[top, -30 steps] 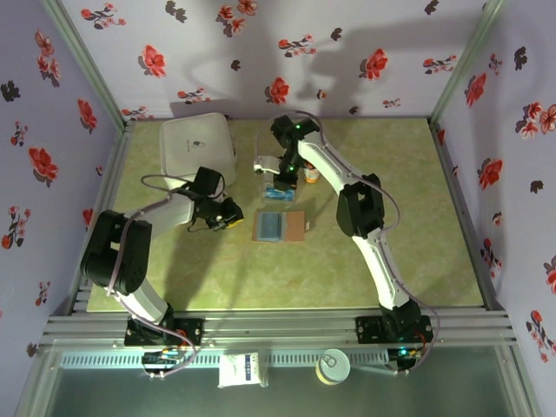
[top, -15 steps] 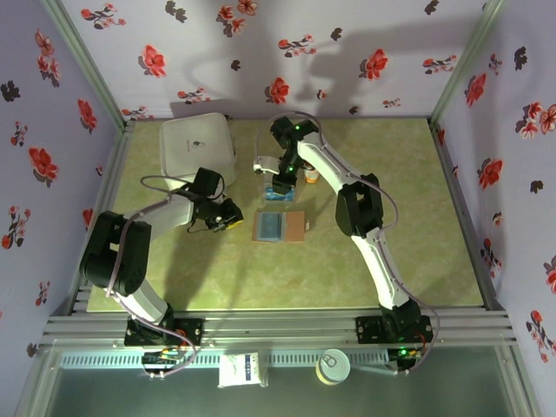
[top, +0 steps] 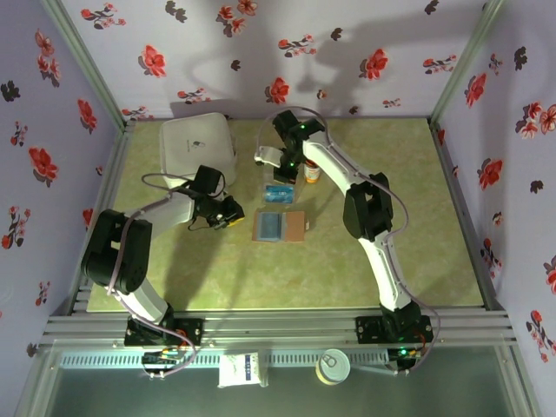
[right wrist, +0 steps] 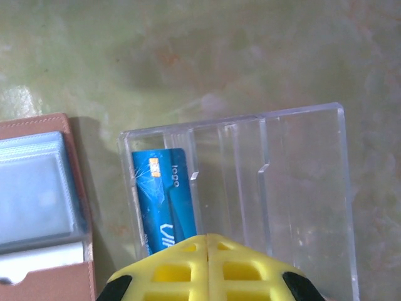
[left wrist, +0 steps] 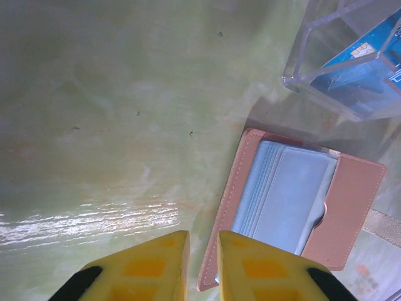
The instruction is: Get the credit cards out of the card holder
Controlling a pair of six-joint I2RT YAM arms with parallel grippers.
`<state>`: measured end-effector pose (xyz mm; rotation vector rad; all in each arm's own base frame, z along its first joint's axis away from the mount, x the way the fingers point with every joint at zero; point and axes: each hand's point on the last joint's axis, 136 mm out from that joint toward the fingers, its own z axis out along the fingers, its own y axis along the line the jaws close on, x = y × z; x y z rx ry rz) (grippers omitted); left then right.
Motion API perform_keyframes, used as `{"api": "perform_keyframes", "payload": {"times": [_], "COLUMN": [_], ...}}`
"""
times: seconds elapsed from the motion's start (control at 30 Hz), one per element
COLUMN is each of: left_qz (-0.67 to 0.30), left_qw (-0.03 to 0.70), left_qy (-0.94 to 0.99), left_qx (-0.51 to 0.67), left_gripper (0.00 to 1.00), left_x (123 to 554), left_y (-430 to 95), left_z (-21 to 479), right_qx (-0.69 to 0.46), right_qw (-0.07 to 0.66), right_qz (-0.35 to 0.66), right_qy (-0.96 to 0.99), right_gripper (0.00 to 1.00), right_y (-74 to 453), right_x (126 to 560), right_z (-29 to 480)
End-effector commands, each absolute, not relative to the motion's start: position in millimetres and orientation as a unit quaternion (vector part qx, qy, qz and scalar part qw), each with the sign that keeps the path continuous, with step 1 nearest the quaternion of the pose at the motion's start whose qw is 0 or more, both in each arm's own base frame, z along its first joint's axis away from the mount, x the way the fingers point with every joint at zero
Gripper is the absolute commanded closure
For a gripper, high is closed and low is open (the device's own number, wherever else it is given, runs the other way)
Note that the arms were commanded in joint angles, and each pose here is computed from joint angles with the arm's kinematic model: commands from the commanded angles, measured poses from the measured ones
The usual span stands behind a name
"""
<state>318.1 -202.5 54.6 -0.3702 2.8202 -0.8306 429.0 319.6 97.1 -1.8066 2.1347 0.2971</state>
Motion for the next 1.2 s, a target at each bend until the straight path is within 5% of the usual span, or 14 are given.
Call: {"api": "perform_keyframes", "payload": {"times": [0.0, 0.8, 1.17], "left_qz": [-0.284, -0.286, -0.296], "left_qw": [0.084, 0.078, 0.085], "left_qy": [0.947, 0.947, 0.943], "left_qx": [-0.124, -0.126, -0.122], "left_gripper": [0.82, 0.82, 0.82], "left_x": [320, 321, 327], "left_y": [-203, -205, -210], "left_z": [55, 51, 57], "right_qx": [-0.622, -0.636, -0.604], "right_qw": [0.173, 0.088, 0.178], "right_qz": [0.095, 0.123, 0.1], "right_qy": [0.758, 0.757, 0.77], "right_gripper": [1.0, 1.0, 0.88], "right_y": [317, 310, 322], "right_x": [436, 412, 434], "right_z": [97, 50, 100]}}
